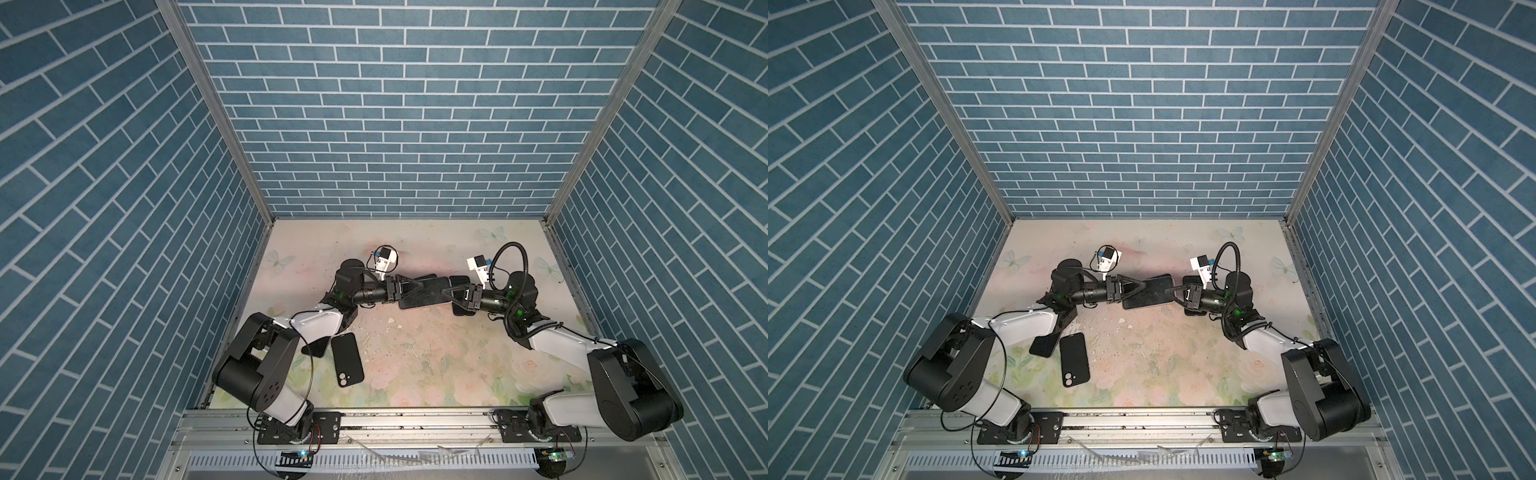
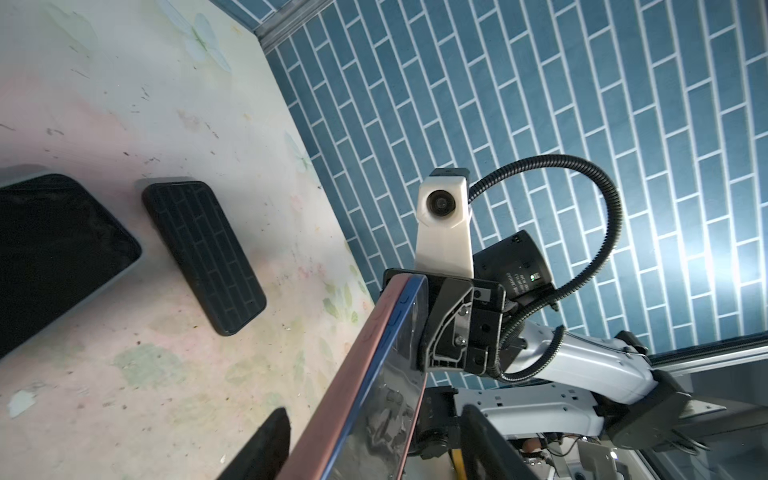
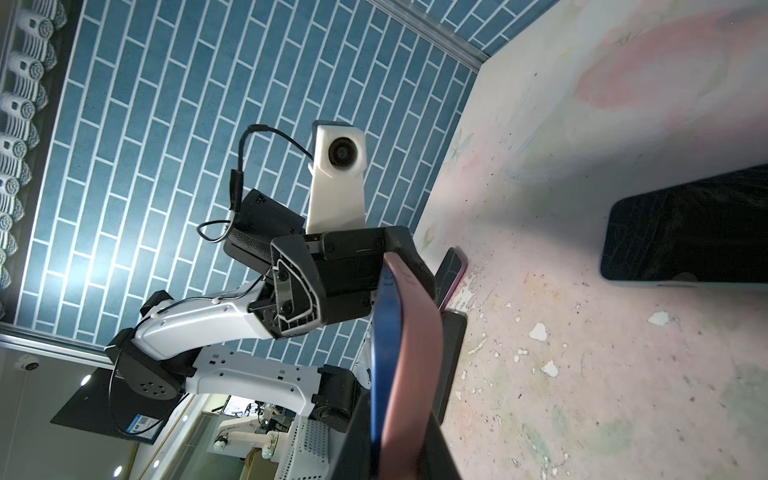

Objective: Put the phone into the phone case

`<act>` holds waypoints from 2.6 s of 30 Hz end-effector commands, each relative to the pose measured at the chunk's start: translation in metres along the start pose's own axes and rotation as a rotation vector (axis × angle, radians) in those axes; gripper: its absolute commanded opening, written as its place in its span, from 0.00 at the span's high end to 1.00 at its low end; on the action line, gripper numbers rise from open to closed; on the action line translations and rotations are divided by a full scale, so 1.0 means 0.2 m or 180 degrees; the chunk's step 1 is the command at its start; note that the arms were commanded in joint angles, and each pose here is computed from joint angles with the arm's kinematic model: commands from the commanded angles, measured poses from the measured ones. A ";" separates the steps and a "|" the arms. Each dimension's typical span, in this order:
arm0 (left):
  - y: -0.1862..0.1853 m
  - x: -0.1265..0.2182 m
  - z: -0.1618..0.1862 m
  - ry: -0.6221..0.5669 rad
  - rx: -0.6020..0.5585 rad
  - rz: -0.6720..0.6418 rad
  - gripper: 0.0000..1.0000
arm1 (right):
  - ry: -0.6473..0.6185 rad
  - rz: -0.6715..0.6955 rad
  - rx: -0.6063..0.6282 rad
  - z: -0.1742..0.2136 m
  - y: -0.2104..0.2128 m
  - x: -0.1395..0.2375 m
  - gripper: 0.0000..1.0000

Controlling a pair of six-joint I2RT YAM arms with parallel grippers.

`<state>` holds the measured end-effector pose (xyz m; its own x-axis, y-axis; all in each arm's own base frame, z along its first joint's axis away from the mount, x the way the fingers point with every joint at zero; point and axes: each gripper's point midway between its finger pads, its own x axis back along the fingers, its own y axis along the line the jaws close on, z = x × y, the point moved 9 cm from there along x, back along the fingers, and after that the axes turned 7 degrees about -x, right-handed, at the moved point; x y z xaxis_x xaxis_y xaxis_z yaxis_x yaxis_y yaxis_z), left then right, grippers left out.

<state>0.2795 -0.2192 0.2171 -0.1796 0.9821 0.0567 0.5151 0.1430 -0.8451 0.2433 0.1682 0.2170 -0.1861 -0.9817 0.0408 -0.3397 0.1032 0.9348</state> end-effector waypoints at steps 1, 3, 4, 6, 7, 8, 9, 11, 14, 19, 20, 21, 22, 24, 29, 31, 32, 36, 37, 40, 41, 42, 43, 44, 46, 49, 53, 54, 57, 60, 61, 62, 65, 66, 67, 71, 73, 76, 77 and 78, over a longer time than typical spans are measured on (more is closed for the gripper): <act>-0.13 -0.02 -0.05 -0.0133 -0.0149 0.0630 0.49 | -0.0044 -0.0181 0.0150 -0.03 0.06 -0.01 1.00; -0.12 -0.03 -0.05 -0.0175 -0.0062 0.0735 0.60 | -0.0073 -0.0175 0.0156 -0.04 0.05 0.00 1.00; -0.11 -0.04 -0.04 -0.0152 -0.0025 0.0724 0.66 | -0.0079 -0.0174 0.0158 -0.04 0.05 0.00 1.00; -0.11 -0.05 -0.03 -0.0141 -0.0059 0.0720 0.73 | -0.0102 -0.0171 0.0161 -0.05 0.05 0.00 1.00; -0.11 -0.05 -0.03 -0.0142 -0.0067 0.0713 0.75 | -0.0113 -0.0170 0.0168 -0.06 0.05 0.00 1.00; -0.11 -0.05 -0.03 -0.0139 -0.0069 0.0707 0.76 | -0.0122 -0.0164 0.0162 -0.06 0.04 0.00 1.00; -0.11 -0.05 -0.02 -0.0127 -0.0062 0.0707 0.77 | -0.0144 -0.0161 0.0160 -0.06 0.04 0.01 1.00; -0.11 -0.06 -0.02 -0.0120 -0.0043 0.0702 0.82 | -0.0172 -0.0162 0.0169 -0.07 0.03 0.01 0.99; -0.10 -0.06 -0.02 -0.0102 -0.0018 0.0694 0.92 | -0.0206 -0.0164 0.0176 -0.08 0.03 0.01 0.98; -0.10 -0.08 0.00 -0.0058 -0.0004 0.0701 1.00 | -0.0252 -0.0209 0.0210 -0.11 0.04 0.01 0.86; -0.11 -0.08 0.00 -0.0033 -0.0008 0.0707 1.00 | -0.0269 -0.0222 0.0225 -0.11 0.04 0.02 0.82; -0.11 -0.09 0.01 -0.0008 -0.0018 0.0718 1.00 | -0.0286 -0.0234 0.0239 -0.12 0.05 0.02 0.79; -0.12 -0.10 0.01 0.0011 -0.0019 0.0720 1.00 | -0.0298 -0.0250 0.0258 -0.14 0.06 0.01 0.76; -0.12 -0.11 0.02 0.0079 -0.0028 0.0710 1.00 | -0.0309 -0.0275 0.0286 -0.16 0.08 0.01 0.70; -0.10 -0.12 0.04 0.0145 -0.0011 0.0678 1.00 | -0.0322 -0.0327 0.0354 -0.21 0.12 -0.01 0.63; -0.10 -0.12 0.04 0.0132 -0.0007 0.0668 1.00 | -0.0333 -0.0329 0.0357 -0.22 0.13 -0.01 0.62; -0.10 -0.12 0.04 0.0114 -0.0010 0.0658 1.00 | -0.0335 -0.0325 0.0343 -0.22 0.13 -0.01 0.62; -0.09 -0.12 0.04 0.0077 -0.0007 0.0639 1.00 | -0.0323 -0.0329 0.0273 -0.21 0.11 -0.01 0.63; -0.10 -0.12 0.04 0.0062 -0.0018 0.0639 1.00 | -0.0316 -0.0323 0.0263 -0.21 0.11 -0.01 0.63; -0.10 -0.12 0.03 0.0032 -0.0048 0.0633 1.00 | -0.0292 -0.0252 0.0180 -0.17 0.06 0.00 0.63; -0.11 -0.12 0.03 0.0019 -0.0070 0.0635 1.00 | -0.0285 -0.0220 0.0153 -0.16 0.05 0.00 0.63; -0.11 -0.12 0.02 0.0005 -0.0086 0.0631 1.00 | -0.0284 -0.0201 0.0133 -0.15 0.04 0.00 0.63; -0.11 -0.12 0.02 -0.0013 -0.0113 0.0628 1.00 | -0.0280 -0.0191 0.0113 -0.14 0.03 0.01 0.63; -0.12 -0.12 0.01 -0.0032 -0.0134 0.0614 1.00 | -0.0275 -0.0178 0.0093 -0.13 0.02 0.01 0.63; -0.12 -0.12 0.01 -0.0053 -0.0175 0.0597 1.00 | -0.0261 -0.0163 0.0063 -0.11 0.01 0.02 0.62; -0.13 -0.12 0.00 -0.0068 -0.0217 0.0574 1.00 | -0.0254 -0.0153 0.0043 -0.09 0.01 0.03 0.62; -0.12 -0.12 0.00 -0.0065 -0.0204 0.0560 1.00 | -0.0257 -0.0159 0.0058 -0.08 0.02 0.04 0.68; -0.12 -0.13 0.00 -0.0057 -0.0197 0.0561 1.00 | -0.0266 -0.0158 0.0063 -0.08 0.02 0.04 0.72; -0.11 -0.13 0.01 -0.0036 -0.0171 0.0548 1.00 | -0.0286 -0.0167 0.0088 -0.09 0.03 0.03 0.83; -0.11 -0.13 0.01 -0.0026 -0.0165 0.0546 1.00 | -0.0286 -0.0176 0.0103 -0.09 0.03 0.03 0.94; -0.11 -0.13 0.01 -0.0026 -0.0169 0.0550 1.00 | -0.0283 -0.0173 0.0096 -0.09 0.02 0.03 0.97; -0.11 -0.12 0.01 -0.0029 -0.0169 0.0549 1.00 | -0.0280 -0.0178 0.0100 -0.09 0.01 0.03 1.00; -0.12 -0.12 0.01 -0.0029 -0.0179 0.0558 1.00 | -0.0267 -0.0190 0.0122 -0.09 0.00 0.03 1.00; -0.12 -0.12 0.01 -0.0030 -0.0179 0.0562 1.00 | -0.0254 -0.0195 0.0119 -0.09 0.00 0.03 0.98; -0.13 -0.12 0.01 -0.0032 -0.0185 0.0566 1.00 | -0.0243 -0.0206 0.0129 -0.09 0.00 0.03 0.90; -0.14 -0.12 0.00 -0.0036 -0.0185 0.0575 1.00 | -0.0205 -0.0234 0.0156 -0.09 0.02 0.04 0.66; -0.15 -0.12 -0.01 -0.0042 -0.0198 0.0590 1.00 | -0.0186 -0.0242 0.0170 -0.09 0.02 0.06 0.65; -0.15 -0.12 -0.01 -0.0036 -0.0200 0.0594 1.00 | -0.0093 -0.0253 0.0176 -0.08 0.03 0.08 0.68; -0.16 -0.12 -0.02 -0.0040 -0.0206 0.0598 1.00 | -0.0068 -0.0254 0.0170 -0.07 0.03 0.09 0.70; -0.16 -0.12 -0.02 -0.0046 -0.0209 0.0597 1.00 | -0.0043 -0.0261 0.0173 -0.06 0.03 0.09 0.73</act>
<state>0.2693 -0.2468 0.2128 -0.0917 0.9953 -0.0324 0.4946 0.0173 -0.8689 0.2590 0.1520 0.2237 -0.2196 -0.9751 -0.0300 -0.3682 0.0543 0.9282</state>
